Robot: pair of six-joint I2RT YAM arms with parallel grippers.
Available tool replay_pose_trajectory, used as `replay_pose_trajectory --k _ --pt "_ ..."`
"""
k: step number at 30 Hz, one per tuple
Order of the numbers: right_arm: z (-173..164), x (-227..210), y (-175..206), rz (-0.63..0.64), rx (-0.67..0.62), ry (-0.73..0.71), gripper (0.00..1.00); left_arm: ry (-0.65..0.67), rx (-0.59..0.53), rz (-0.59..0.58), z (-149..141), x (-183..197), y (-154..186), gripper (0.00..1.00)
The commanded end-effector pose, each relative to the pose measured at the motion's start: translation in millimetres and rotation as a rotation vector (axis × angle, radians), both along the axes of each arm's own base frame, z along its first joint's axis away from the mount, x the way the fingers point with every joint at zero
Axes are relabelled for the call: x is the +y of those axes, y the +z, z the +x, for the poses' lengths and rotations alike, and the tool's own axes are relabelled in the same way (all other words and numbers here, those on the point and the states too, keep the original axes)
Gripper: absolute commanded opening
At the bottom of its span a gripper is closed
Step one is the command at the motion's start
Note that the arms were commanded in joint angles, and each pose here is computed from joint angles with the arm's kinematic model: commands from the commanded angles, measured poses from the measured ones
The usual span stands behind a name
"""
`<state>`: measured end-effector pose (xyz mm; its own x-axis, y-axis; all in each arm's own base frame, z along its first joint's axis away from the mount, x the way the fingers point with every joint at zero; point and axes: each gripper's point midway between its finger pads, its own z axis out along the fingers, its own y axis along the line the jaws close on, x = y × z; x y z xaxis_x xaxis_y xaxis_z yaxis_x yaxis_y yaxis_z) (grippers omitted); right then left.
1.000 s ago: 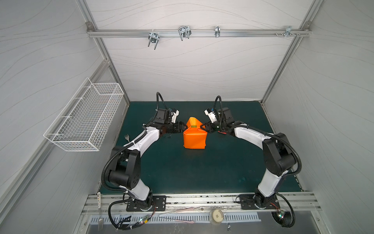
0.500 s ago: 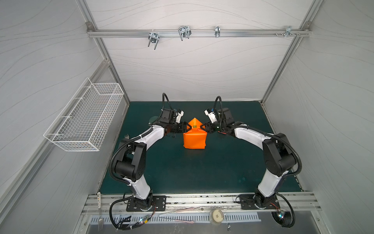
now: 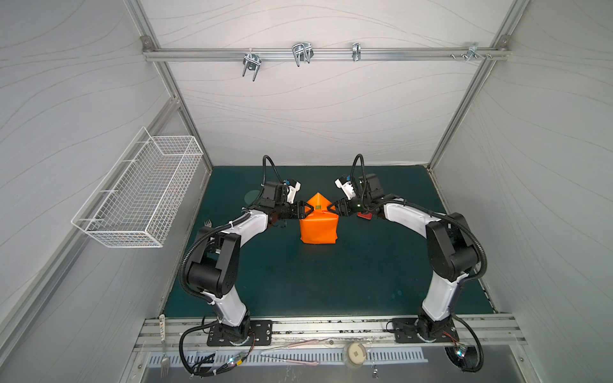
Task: Wrap a gift box in wrapping paper
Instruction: Fold the seventh fold of the wrapping paper on the gift box.
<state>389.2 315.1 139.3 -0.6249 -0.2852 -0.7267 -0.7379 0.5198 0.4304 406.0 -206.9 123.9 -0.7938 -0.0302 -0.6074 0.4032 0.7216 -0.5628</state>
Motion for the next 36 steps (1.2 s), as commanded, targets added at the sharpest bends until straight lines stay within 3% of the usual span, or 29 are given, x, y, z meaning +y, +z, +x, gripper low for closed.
replay_pose_trajectory --k 1,4,7,17,23,29,36 --pt "-12 -4 -39 -0.092 -0.001 0.118 0.56 -0.017 0.160 0.122 -28 8 -61 0.59" --pt "-9 4 -35 -0.079 -0.070 0.198 0.64 -0.021 0.157 0.122 -27 8 -59 0.59" --pt "-10 14 -26 -0.043 -0.115 0.286 0.62 -0.023 0.152 0.122 -27 7 -58 0.59" --pt "-19 34 1 0.040 -0.150 0.496 0.22 -0.035 0.119 0.129 -24 6 -50 0.58" --pt "-24 31 14 0.040 -0.216 0.542 0.03 -0.091 0.018 0.134 -15 1 -23 0.63" --pt "-27 28 25 0.019 -0.280 0.573 0.00 -0.234 -0.142 0.171 -8 -8 9 0.69" --pt "-28 28 27 0.017 -0.293 0.582 0.00 -0.397 -0.241 0.191 -3 -8 25 0.68"
